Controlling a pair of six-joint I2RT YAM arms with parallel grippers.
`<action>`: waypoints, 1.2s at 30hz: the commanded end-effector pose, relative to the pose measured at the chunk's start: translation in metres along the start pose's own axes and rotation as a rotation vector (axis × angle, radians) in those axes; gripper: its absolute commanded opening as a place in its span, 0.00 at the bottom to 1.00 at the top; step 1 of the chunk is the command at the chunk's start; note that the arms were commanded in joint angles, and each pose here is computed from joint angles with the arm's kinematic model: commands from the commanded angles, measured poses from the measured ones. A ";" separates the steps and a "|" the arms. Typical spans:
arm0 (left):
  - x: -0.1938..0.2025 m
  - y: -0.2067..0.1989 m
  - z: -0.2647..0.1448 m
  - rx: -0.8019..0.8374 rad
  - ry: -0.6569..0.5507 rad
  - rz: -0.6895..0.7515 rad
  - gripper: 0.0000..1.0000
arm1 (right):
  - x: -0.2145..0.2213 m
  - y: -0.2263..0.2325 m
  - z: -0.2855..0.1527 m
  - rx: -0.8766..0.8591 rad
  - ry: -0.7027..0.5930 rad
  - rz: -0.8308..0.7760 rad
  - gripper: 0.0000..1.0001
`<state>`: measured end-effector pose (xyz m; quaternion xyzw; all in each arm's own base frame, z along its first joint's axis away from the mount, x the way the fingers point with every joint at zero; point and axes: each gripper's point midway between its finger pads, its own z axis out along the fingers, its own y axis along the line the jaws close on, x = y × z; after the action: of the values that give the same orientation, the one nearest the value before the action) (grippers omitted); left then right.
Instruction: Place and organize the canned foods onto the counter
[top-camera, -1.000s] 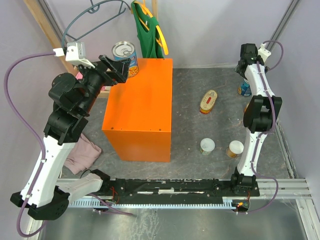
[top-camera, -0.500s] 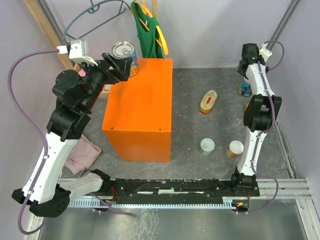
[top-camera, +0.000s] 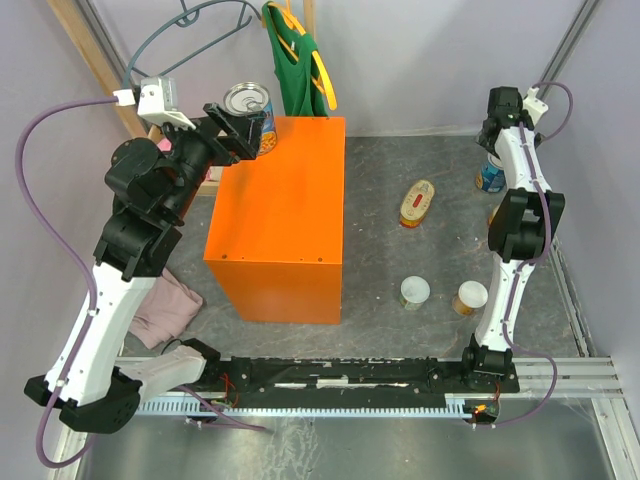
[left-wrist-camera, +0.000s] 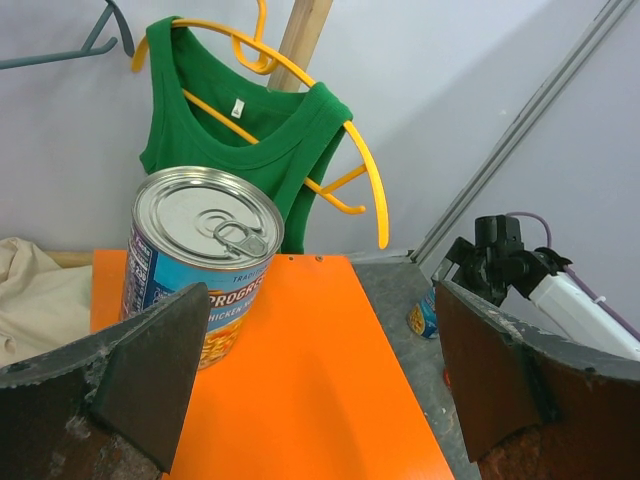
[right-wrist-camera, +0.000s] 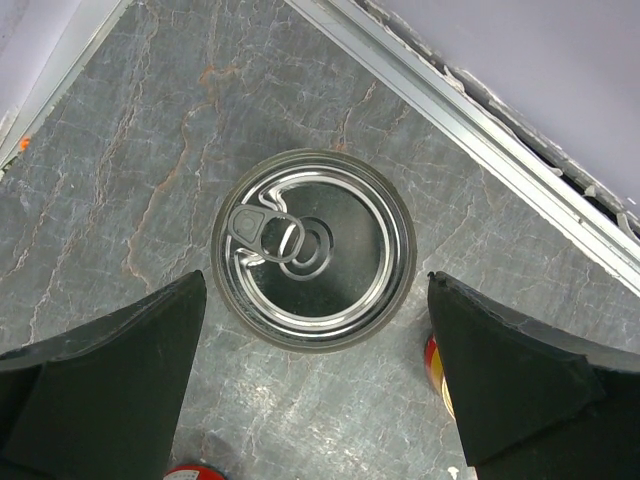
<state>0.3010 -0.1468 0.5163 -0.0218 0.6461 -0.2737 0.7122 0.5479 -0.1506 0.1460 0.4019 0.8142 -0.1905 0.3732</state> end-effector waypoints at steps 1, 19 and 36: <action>-0.030 -0.009 -0.001 0.026 -0.089 0.019 0.99 | -0.012 0.003 0.001 -0.009 -0.022 0.014 1.00; -0.025 -0.007 0.004 0.019 -0.085 0.024 0.99 | -0.003 0.004 0.019 -0.012 0.008 0.020 1.00; -0.017 -0.006 0.017 0.015 -0.064 0.026 0.99 | 0.006 0.005 0.037 -0.011 0.032 0.019 0.99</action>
<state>0.3182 -0.1557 0.5077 -0.0212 0.6546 -0.2694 0.7060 0.5561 -0.1574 0.1180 0.4041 0.8249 -0.1795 0.3522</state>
